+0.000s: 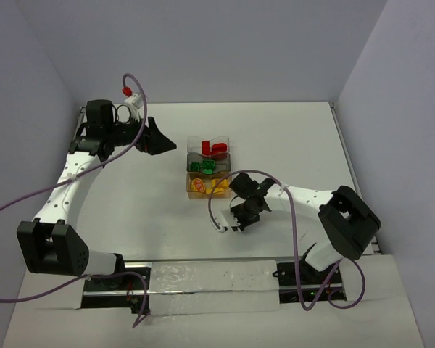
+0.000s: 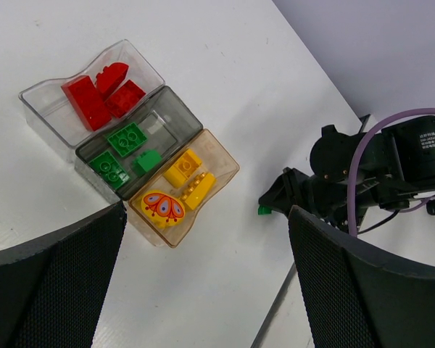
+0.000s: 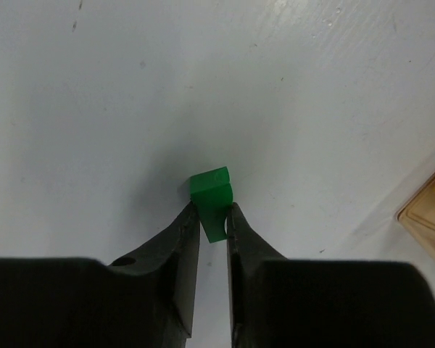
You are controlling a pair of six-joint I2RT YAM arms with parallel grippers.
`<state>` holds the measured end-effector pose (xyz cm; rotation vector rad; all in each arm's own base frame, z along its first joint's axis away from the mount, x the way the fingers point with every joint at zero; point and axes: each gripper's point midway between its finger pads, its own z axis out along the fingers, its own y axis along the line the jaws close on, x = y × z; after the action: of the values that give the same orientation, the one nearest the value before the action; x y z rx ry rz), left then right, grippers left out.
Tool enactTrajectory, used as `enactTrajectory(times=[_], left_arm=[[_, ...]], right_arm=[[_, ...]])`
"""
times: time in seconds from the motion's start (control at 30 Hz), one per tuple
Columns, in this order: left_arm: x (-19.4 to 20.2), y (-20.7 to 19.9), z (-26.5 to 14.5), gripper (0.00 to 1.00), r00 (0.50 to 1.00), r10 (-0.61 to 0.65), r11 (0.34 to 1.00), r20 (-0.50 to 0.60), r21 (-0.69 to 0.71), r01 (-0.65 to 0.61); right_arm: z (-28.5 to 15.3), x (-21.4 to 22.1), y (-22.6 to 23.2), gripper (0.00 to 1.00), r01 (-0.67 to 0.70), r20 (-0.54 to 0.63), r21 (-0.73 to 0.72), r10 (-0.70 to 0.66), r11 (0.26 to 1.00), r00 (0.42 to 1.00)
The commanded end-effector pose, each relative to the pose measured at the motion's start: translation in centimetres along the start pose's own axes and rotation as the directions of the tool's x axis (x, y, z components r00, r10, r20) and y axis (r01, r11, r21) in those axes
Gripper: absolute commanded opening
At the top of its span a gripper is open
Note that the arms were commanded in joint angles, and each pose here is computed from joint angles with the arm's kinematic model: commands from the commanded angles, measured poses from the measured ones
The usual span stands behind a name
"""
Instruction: Sort the legos into containers by color
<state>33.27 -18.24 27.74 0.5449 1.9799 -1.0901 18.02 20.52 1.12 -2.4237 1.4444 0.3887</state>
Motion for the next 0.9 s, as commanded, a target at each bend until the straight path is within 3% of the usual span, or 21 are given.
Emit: enactTrajectory(times=[0.0, 0.1, 0.23, 0.33, 0.57, 0.87], left_arm=[[-1.9, -0.7, -0.6, 0.99, 0.997, 0.064, 0.998, 0.04, 0.016, -0.065], [-1.9, -0.4, -0.9, 0.99, 0.997, 0.067, 0.998, 0.047, 0.0, -0.067], [-2.5, 0.3, -1.6, 0.99, 0.996, 0.059, 0.998, 0.069, -0.027, -0.057], [-2.8, 0.7, -2.3, 0.99, 0.994, 0.075, 0.996, 0.082, -0.055, -0.07], [-3.6, 1.6, -3.6, 0.99, 0.991, 0.071, 0.995, 0.117, -0.078, -0.062], [-3.7, 2.2, -4.0, 0.99, 0.989, 0.052, 0.996, 0.138, -0.079, -0.042]], right_arm=[[-0.6, -1.5, -0.7, 0.01, -0.049, 0.045, 0.032, 0.048, 0.998, 0.998], [-3.6, -4.6, -3.3, 0.0, -0.153, 0.143, 0.1, 0.138, 0.983, 0.98], [-10.3, -8.4, -10.9, 0.0, -0.275, 0.29, 0.258, 0.197, 0.926, 0.936], [-12.8, -8.8, -15.7, 0.0, -0.356, 0.321, 0.354, 0.245, 0.865, 0.915], [-12.1, -5.8, -22.3, 0.0, -0.472, 0.295, 0.379, 0.379, 0.796, 0.877], [-10.5, -2.3, -24.9, 0.0, -0.543, 0.297, 0.391, 0.457, 0.743, 0.839]])
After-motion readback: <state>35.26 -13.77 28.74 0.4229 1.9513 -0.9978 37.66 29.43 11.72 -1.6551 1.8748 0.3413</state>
